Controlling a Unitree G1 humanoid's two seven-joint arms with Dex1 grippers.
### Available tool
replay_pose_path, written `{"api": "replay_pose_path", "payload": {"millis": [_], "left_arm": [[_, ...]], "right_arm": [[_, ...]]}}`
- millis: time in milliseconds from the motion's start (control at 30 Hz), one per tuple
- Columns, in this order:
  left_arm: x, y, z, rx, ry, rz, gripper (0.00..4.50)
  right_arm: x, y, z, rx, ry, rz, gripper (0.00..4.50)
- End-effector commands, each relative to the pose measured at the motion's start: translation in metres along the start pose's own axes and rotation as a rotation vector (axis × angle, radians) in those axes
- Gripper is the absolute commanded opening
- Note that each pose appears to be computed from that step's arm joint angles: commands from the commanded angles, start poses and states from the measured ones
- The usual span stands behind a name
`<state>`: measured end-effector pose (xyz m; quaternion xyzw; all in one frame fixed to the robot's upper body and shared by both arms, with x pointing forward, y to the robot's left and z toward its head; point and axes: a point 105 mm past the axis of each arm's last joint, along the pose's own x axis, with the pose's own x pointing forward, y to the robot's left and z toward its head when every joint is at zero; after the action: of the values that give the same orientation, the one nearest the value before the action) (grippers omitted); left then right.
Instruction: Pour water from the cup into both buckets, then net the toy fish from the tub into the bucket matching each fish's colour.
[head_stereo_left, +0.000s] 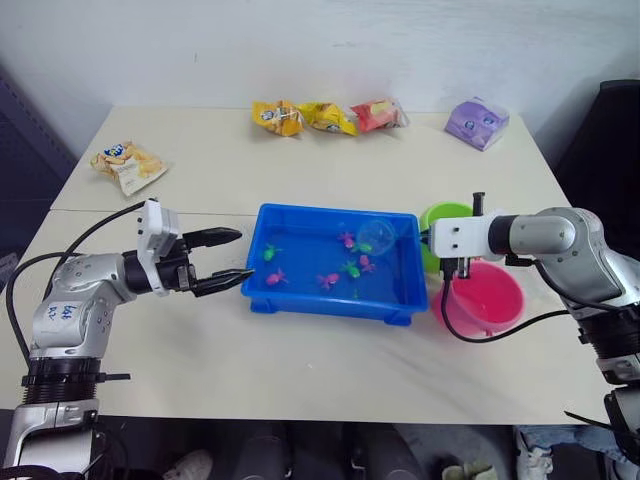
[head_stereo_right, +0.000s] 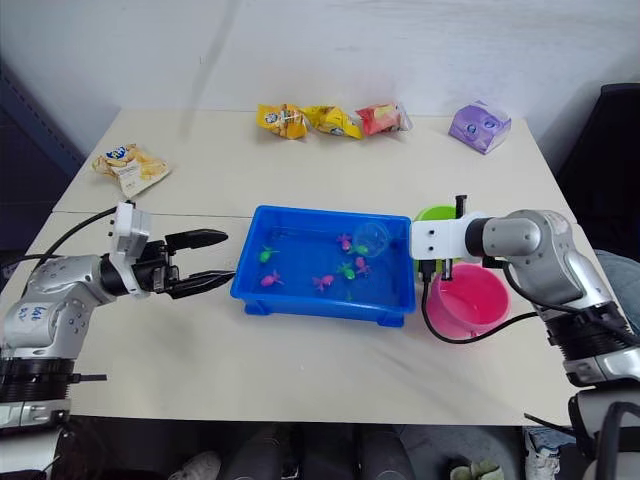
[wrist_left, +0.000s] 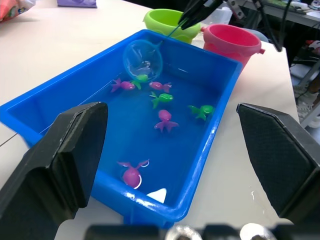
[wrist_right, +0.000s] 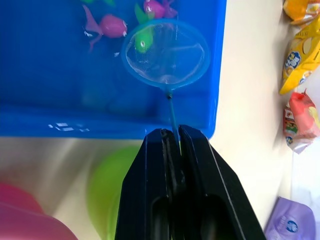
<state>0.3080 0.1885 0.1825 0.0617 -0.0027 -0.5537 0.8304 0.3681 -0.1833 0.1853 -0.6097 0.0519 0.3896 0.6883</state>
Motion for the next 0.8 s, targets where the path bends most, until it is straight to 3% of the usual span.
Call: {"api": "replay_pose_path", "payload": {"millis": [33,300,800], "left_arm": [[0.002,0.001,0.006,0.036,-0.002,-0.016,4.44],[0.007,0.004,0.006,0.045,-0.017,-0.022,4.44],[0.005,0.003,0.004,0.048,-0.016,-0.012,4.44]], "right_arm": [[-0.004,-0.013,0.007,-0.051,0.003,-0.038,0.00],[0.002,-0.004,0.019,-0.081,-0.031,0.045,0.00],[-0.007,0.015,0.019,0.118,-0.043,0.161,0.00]]}}
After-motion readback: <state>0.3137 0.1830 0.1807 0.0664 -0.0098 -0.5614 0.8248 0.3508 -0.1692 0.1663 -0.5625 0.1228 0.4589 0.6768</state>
